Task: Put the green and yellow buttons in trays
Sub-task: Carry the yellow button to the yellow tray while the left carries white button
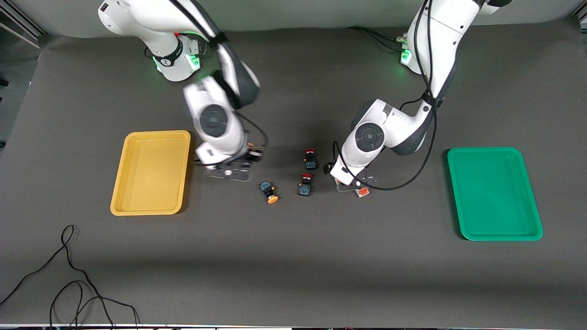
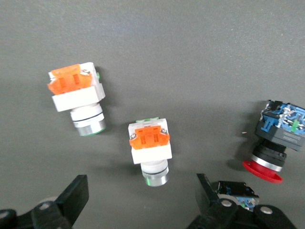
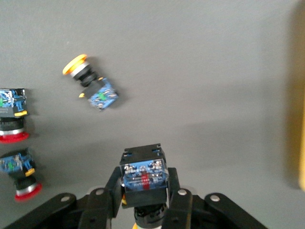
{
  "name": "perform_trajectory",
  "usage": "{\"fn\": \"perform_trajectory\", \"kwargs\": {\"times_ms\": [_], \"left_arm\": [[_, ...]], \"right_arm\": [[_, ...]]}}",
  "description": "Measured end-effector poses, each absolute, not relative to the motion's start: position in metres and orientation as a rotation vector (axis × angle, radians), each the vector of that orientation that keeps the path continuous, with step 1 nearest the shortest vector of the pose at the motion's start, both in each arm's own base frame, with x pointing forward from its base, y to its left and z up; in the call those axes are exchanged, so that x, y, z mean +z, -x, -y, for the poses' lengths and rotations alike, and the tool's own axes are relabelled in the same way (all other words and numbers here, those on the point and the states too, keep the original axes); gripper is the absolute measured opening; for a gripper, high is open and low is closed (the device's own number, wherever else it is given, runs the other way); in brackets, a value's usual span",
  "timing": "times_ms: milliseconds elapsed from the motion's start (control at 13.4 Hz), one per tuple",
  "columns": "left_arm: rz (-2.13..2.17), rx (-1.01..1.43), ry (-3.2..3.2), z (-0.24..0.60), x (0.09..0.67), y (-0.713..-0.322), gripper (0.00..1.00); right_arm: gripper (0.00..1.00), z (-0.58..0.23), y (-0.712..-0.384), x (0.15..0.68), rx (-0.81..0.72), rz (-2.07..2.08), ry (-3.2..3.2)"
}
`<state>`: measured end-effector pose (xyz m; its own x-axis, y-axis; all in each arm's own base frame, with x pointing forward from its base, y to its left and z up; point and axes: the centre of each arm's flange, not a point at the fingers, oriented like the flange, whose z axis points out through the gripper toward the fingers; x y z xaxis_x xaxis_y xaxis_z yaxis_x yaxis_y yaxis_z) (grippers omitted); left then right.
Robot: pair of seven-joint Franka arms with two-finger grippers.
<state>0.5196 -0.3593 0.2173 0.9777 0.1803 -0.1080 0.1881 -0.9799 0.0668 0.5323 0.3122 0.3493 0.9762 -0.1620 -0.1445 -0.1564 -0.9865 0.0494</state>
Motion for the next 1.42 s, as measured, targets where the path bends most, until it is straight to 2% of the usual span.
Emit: {"fn": "perform_trajectory", "kwargs": {"times_ms": [224, 596, 671, 895, 1193, 1417], "left_arm": [[-0.288, -0.140, -3.037, 0.361, 0.204, -0.521, 1.00], [-0.298, -0.155, -3.041, 0.362, 0.188, -0.521, 0.92], [-0.304, -0.154, -3.046, 0.362, 0.187, -0.521, 0.82], [-0.336, -0.135, -3.055, 0.364, 0.187, -0.523, 0.42], [-0.354, -0.156, -3.066, 0.367, 0.200, -0.535, 0.41], [-0.362, -0.253, -3.116, 0.369, 0.256, -0.554, 0.41]], "right_arm": [[0.41, -0.212, -0.560, 0.401, -0.239, 0.124, -3.131], [0.41, -0.100, -0.582, 0.369, -0.205, -0.116, -3.104], [0.41, -0.085, -0.579, 0.350, -0.173, -0.145, -3.095], [0.41, -0.050, -0.554, 0.291, -0.104, -0.186, -3.065], [0.41, -0.004, -0.526, 0.252, -0.161, -0.113, -3.080], [0.41, -0.005, -0.509, 0.236, -0.214, -0.031, -3.125]]}}
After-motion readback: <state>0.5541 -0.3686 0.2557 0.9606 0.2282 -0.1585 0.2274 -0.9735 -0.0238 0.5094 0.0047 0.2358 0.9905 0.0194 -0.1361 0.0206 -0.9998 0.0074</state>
